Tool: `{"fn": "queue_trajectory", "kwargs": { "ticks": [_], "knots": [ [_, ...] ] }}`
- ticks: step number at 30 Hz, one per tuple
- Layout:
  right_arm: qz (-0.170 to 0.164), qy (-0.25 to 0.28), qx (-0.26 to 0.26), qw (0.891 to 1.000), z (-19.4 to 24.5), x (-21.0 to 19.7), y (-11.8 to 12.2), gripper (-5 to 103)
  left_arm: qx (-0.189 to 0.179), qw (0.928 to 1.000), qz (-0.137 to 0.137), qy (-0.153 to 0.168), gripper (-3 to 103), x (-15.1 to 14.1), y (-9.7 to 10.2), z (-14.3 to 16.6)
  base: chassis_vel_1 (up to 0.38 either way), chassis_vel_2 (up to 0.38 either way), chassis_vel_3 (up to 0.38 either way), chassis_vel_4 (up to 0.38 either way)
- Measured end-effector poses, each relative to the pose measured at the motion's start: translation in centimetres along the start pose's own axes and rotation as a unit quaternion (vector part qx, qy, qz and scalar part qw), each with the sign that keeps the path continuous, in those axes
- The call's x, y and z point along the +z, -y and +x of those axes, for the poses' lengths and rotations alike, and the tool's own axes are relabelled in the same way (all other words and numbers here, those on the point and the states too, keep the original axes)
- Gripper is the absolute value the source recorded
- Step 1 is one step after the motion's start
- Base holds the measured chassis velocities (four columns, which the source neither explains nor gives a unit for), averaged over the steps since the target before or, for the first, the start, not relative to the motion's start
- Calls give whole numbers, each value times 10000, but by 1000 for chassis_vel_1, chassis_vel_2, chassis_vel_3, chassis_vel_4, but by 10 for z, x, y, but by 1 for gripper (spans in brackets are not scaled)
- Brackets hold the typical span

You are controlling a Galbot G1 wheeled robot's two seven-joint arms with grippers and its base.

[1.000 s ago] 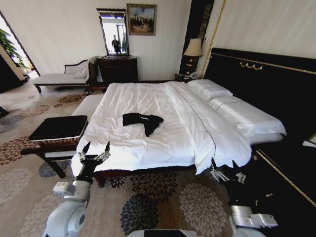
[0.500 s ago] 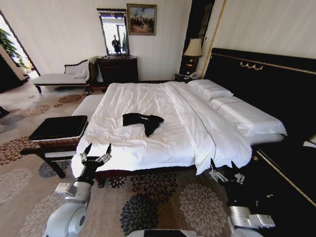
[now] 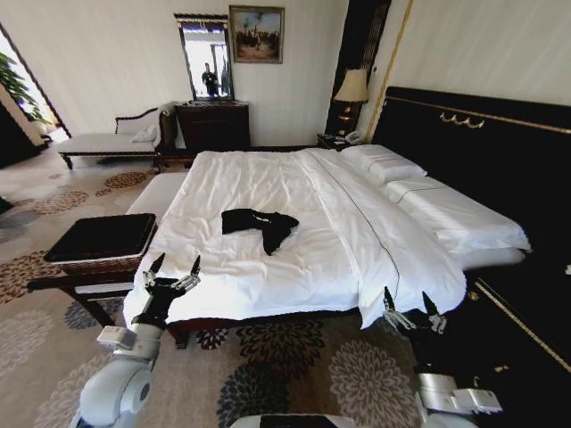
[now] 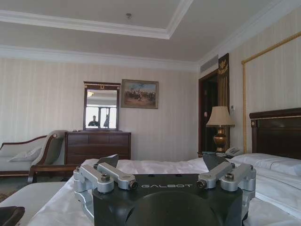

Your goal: Fold the clothes on the bed and place them into the basket.

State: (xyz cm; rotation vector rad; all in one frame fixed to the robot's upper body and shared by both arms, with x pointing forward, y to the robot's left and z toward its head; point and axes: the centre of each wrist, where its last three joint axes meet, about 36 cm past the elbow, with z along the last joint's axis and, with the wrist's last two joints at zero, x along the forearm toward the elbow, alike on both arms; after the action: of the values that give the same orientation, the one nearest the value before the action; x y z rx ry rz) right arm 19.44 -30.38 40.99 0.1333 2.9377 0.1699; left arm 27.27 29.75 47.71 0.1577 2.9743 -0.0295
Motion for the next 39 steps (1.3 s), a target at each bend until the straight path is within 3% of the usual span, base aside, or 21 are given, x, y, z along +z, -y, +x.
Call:
{"fn": "queue_trajectory", "kwargs": {
  "ticks": [15,39],
  "knots": [
    [15,-32,45,10000,3,2,-1,100,-121,9998,154,-10,100,3,-1,1,-103,96,97,-96],
    [53,3,26,10000,9,6,-3,100,-80,9999,85,37,100,0,-5,-2,-116,133,113,-140]
  ]
}}
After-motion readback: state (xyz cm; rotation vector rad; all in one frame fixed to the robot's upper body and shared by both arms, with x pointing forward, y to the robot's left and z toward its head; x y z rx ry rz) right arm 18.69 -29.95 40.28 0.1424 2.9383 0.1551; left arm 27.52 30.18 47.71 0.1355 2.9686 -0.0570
